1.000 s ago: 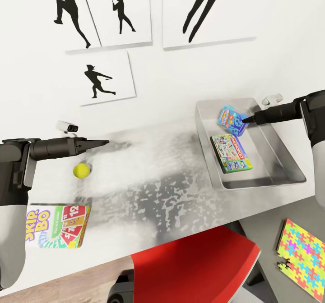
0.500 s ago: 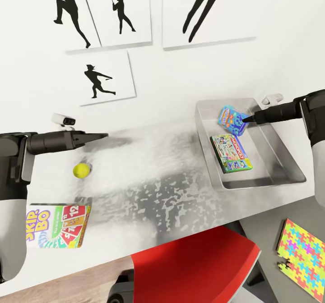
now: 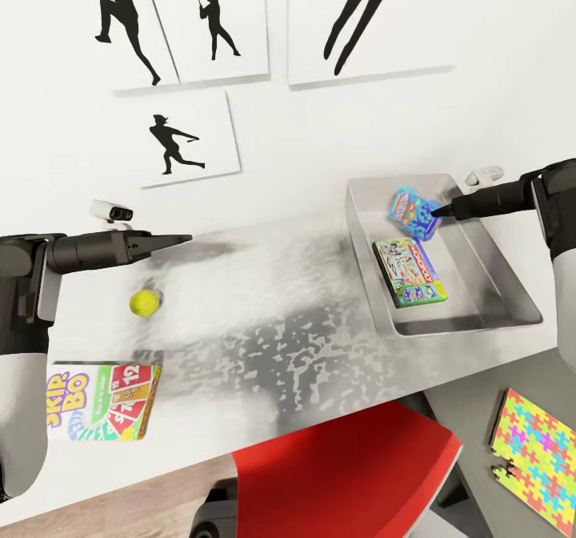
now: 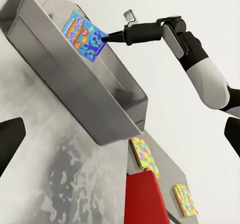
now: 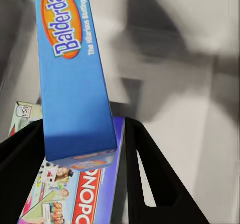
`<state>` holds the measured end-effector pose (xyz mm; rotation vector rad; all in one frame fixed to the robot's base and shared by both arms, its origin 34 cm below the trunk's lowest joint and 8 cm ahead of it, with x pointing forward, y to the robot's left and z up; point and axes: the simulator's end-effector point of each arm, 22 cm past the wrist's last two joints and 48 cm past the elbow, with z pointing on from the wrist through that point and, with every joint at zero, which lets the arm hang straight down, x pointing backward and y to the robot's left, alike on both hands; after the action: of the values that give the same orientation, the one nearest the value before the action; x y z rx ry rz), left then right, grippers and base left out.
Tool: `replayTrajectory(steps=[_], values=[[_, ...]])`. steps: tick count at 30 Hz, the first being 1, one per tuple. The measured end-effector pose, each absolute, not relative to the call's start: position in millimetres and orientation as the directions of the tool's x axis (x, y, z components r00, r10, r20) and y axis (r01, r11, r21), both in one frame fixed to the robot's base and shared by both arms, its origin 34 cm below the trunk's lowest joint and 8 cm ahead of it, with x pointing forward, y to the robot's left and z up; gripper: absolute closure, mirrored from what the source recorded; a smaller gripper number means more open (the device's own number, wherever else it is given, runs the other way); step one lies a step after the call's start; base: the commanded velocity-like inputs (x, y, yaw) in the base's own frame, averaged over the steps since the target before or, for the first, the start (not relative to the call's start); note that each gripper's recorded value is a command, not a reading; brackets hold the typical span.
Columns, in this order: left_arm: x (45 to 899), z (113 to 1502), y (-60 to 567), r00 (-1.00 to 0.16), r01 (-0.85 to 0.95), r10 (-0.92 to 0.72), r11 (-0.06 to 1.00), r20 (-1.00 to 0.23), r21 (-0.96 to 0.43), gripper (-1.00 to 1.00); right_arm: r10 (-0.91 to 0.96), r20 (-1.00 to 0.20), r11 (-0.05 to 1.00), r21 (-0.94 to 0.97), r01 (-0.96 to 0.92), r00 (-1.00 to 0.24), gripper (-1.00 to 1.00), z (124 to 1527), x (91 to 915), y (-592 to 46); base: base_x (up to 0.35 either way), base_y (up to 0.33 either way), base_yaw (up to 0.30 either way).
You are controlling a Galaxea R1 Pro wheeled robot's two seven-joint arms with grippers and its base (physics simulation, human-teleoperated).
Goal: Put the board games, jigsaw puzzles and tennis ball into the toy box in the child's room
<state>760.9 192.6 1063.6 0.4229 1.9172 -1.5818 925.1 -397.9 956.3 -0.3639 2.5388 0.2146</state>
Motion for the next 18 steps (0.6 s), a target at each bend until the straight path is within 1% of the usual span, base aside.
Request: replayTrajectory(steps=[1, 2, 18], values=[[761.0, 1063.7, 192.8, -0.763, 0.596, -0.134, 0.235, -0.633, -0.768, -1.0, -0.212, -0.552, 0.951, 0.073, -0.3, -0.806, 1.0, 956.1, 925.3, -398.4, 0.0, 0.0, 0.0], [761.0, 1063.7, 192.8, -0.763, 0.596, -0.134, 0.235, -0.633, -0.768, -1.0, -0.212, -0.552, 0.951, 0.073, -0.3, -0.806, -1.0, 956.0, 925.4, -398.5, 0.0, 0.0, 0.0], [761.0, 1063.8, 192.7, -0.762, 0.596, -0.134, 0.235, -0.633, -0.768, -1.0, -0.213, -0.551, 0.954, 0.063, -0.294, -0.807, -1.0, 955.4, 925.8, -401.7, 0.0, 0.0, 0.0]])
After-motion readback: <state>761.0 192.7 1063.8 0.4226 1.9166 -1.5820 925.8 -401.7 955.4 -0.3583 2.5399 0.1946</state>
